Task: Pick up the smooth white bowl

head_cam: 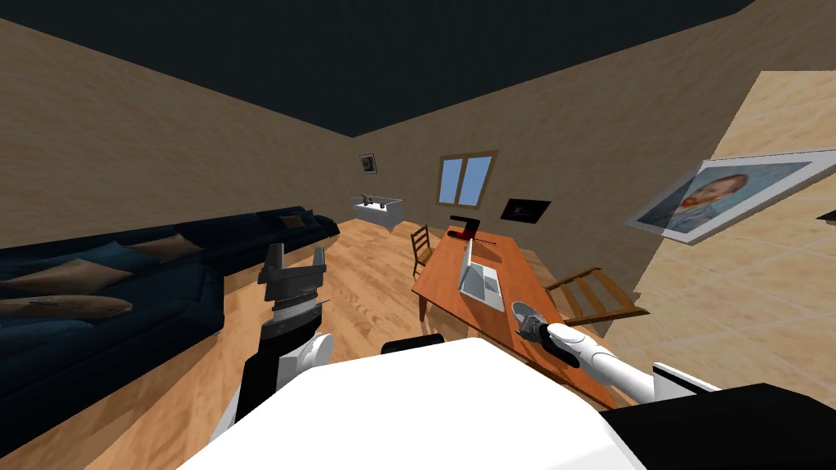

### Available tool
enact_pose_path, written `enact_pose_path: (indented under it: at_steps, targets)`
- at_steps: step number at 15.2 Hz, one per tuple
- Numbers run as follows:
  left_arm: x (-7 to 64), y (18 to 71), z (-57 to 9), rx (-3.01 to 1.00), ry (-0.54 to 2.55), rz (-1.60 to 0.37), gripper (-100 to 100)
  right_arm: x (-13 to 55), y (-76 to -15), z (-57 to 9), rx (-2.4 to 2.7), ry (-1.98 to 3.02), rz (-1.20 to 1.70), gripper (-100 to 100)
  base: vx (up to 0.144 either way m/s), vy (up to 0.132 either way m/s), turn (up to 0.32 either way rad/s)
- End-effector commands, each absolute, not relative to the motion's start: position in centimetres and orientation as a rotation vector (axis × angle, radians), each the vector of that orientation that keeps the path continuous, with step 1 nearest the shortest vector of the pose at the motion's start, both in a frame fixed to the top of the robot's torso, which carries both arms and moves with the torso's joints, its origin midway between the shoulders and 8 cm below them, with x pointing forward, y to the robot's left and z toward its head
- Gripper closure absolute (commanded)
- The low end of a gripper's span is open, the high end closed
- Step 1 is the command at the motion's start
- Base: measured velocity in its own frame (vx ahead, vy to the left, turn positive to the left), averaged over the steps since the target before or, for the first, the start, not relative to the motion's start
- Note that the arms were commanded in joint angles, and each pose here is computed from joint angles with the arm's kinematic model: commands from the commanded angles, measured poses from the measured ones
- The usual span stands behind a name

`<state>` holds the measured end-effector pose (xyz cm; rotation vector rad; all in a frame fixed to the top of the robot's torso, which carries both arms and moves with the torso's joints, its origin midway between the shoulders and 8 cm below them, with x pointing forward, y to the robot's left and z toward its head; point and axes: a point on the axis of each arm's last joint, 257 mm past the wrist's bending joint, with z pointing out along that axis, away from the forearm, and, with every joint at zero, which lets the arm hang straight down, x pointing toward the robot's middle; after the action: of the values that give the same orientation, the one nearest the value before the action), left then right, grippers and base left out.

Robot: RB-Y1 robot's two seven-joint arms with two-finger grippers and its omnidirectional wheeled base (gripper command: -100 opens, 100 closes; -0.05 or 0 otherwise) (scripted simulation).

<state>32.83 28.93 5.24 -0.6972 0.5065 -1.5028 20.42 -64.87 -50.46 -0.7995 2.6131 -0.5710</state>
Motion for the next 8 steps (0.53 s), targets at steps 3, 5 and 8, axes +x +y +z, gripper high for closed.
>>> enact_pose_path:
  at_steps: [3, 5, 8]
  targets:
    - [32.8, 28.9, 5.2, -0.697, 0.506, -1.503, 0, 20.3, -64.4, -51.1, -0.796, 2.615, -0.574, 100, 0.010, -0.067, 0.032]
    - [32.8, 28.9, 5.2, -0.697, 0.506, -1.503, 0, 20.3, -64.5, -51.1, -0.796, 2.615, -0.574, 100, 0.001, -0.006, 0.001]
    - [32.8, 28.9, 5.2, -0.697, 0.506, -1.503, 0, 20.6, -65.2, -50.0, -0.807, 2.610, -0.575, 100, -0.002, 0.012, -0.017]
